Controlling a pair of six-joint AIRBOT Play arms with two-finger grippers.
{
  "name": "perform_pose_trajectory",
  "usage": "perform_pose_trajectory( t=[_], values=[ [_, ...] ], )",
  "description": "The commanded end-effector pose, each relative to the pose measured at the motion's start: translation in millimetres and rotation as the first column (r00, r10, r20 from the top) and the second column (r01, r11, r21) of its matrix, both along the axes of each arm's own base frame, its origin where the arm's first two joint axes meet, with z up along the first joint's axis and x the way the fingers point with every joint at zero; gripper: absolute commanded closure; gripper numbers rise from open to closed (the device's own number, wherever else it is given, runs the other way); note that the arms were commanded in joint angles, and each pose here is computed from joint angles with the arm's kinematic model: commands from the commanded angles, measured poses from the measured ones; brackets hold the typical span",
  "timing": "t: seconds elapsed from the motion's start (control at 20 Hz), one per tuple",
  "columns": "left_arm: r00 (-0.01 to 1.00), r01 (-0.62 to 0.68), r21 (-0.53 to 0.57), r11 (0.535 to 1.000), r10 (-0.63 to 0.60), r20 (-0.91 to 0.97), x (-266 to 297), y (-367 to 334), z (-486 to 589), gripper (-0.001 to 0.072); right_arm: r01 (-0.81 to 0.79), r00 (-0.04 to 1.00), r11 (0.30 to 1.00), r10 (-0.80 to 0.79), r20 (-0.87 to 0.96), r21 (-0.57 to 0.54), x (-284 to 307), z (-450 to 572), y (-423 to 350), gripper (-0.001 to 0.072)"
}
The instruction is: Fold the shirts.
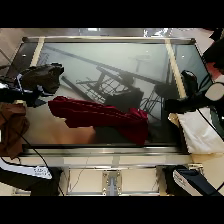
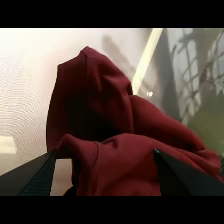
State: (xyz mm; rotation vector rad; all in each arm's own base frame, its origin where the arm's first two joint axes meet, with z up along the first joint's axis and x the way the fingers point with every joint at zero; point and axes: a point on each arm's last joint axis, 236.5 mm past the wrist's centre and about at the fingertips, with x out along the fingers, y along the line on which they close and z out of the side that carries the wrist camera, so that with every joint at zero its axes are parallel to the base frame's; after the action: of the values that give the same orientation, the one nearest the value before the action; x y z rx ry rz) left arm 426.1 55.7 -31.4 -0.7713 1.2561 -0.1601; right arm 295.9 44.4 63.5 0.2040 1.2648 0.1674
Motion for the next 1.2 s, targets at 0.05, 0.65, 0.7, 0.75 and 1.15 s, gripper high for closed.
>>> perform_pose_trajectory(
  t=[0.05,0.65,0.7,0.75,1.15],
  values=[
    [0.999,0.039,-0.014,0.999,-0.04,-0.025,0,-15,-12,0.0012,0.038,0.999,0.999,-0.039,0.031,0.016,-19,-13,-2,0.0507],
    [0.989,0.141,-0.079,0.987,-0.144,-0.027,-2,-67,-4,0.0694,0.169,0.985,0.963,-0.171,-0.007,0.212,-18,-88,31,0.045],
    [0.989,0.142,-0.08,0.987,-0.144,-0.029,-2,-67,-4,0.0694,0.202,0.979,0.939,-0.205,-0.02,0.278,-13,-94,41,0.0338],
    [0.989,0.142,-0.081,0.987,-0.144,-0.029,-2,-67,-3,0.0694,0.215,0.975,0.914,-0.222,-0.019,0.344,-4,-93,52,0.0316],
    [0.989,0.143,-0.081,0.986,-0.145,-0.029,-2,-68,-3,0.0694,0.204,0.979,0.819,-0.186,-0.088,0.536,30,-111,92,0.0304]
  ],
)
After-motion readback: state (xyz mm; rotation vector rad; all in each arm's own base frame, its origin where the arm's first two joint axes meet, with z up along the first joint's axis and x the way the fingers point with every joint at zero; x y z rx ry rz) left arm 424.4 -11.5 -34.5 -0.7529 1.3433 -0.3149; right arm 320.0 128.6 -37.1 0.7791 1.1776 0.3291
